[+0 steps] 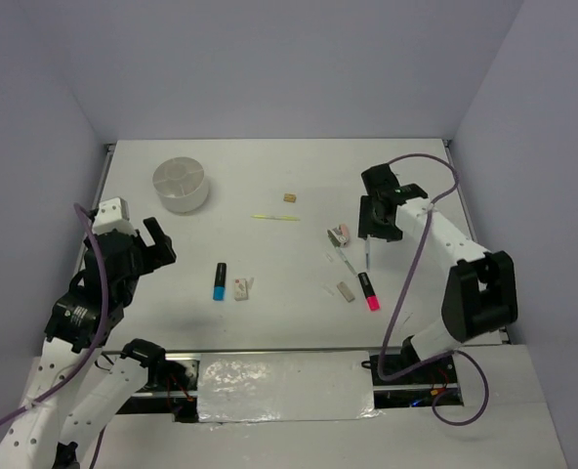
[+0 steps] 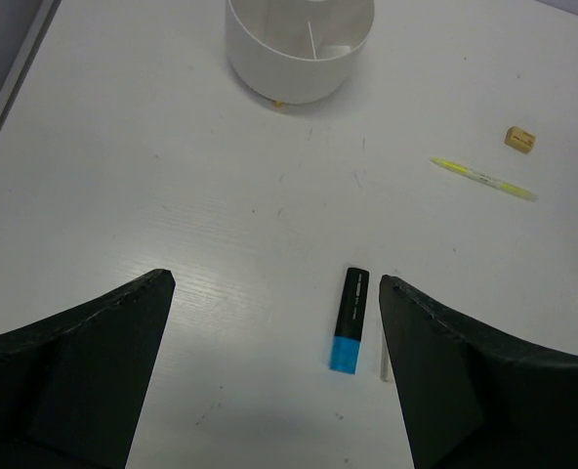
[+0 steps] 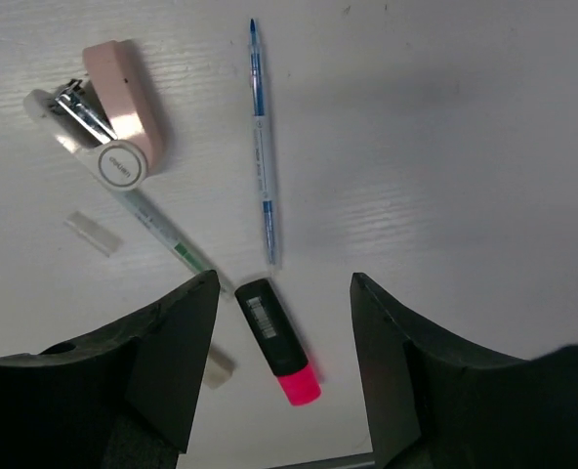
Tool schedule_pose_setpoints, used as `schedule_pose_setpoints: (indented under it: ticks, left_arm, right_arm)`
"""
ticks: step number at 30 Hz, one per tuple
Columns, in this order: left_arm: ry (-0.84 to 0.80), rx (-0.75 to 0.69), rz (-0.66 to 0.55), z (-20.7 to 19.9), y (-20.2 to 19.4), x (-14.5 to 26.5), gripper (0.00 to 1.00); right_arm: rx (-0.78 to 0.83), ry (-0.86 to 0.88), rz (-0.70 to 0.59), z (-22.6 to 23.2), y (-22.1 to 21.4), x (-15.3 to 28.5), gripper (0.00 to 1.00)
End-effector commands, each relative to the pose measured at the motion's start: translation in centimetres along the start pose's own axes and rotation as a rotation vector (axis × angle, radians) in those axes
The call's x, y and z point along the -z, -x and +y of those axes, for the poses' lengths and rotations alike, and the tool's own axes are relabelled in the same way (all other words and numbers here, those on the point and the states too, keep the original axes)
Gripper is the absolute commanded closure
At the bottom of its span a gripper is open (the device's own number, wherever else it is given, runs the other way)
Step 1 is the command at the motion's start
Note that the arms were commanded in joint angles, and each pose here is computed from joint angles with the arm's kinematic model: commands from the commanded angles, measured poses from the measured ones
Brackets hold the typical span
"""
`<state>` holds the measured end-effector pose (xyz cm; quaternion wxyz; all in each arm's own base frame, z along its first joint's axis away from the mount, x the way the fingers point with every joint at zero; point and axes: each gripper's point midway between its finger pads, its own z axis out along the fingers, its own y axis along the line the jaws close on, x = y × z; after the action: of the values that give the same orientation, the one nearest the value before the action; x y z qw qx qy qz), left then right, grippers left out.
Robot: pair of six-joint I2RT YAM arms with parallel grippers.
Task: Sort the stationery into containers
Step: Pick up the pen from the center of the board.
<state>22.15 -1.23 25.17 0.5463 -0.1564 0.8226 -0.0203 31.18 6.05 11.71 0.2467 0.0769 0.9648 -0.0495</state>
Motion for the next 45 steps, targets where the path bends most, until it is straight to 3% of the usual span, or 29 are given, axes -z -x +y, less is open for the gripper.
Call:
schedule_pose_setpoints:
  ticks: [1, 14, 25, 28, 31, 34, 37, 40, 42, 45]
  left_arm:
    - [-0.028, -0.005, -0.025, -0.7, 0.7, -0.3, 0.01]
    - [-0.033, -0.008, -0.017, -0.8, 0.6, -0.4, 0.0]
    - [-0.035, -0.017, 0.001, -1.0, 0.3, -0.7, 0.01]
    - [-0.03, -0.016, 0.0, -0.9, 0.3, -0.8, 0.01]
    - [-0.024, -0.016, -0.002, -0.8, 0.4, -0.7, 0.01]
    - [-0.032, -0.009, -0.002, -1.1, 0.5, -0.8, 0.01]
    - [-0.069, -0.001, 0.018, -2.1, 0.4, -1.2, 0.01]
    - [-0.226, -0.014, 0.024, -5.2, 0.4, -1.6, 0.01]
    - [-0.405, -0.022, 0.071, -9.0, 0.0, -1.8, 0.01]
    - [-0.45, -0.009, 0.163, -11.3, -1.0, -3.1, 0.01]
  right_arm:
    - [-0.007, 0.027, -0.027, 1.0, 2.2, -1.5, 0.37]
    - [0.013, 0.041, 0.123, 2.7, -2.0, -9.5, 0.57]
    - [-0.007, 0.043, 0.18, 1.8, -3.2, -10.7, 0.66]
    - [-0.001, 0.05, 0.198, 1.9, -3.5, -10.7, 0.76]
    - [-0.01, 0.064, 0.207, 1.9, -3.6, -10.7, 1.0]
    - [-0.029, 0.078, 0.204, 1.6, -3.3, -10.7, 1.0]
    - [-0.049, 0.049, 0.142, 0.7, -1.7, -9.4, 1.0]
    - [-0.085, 0.06, 0.032, 0.3, 1.2, -6.0, 1.0]
    - [-0.11, 0.096, -0.068, 0.3, 3.1, -2.4, 1.0]
    - [-0.135, 0.125, -0.184, -0.2, 4.7, 2.4, 1.0]
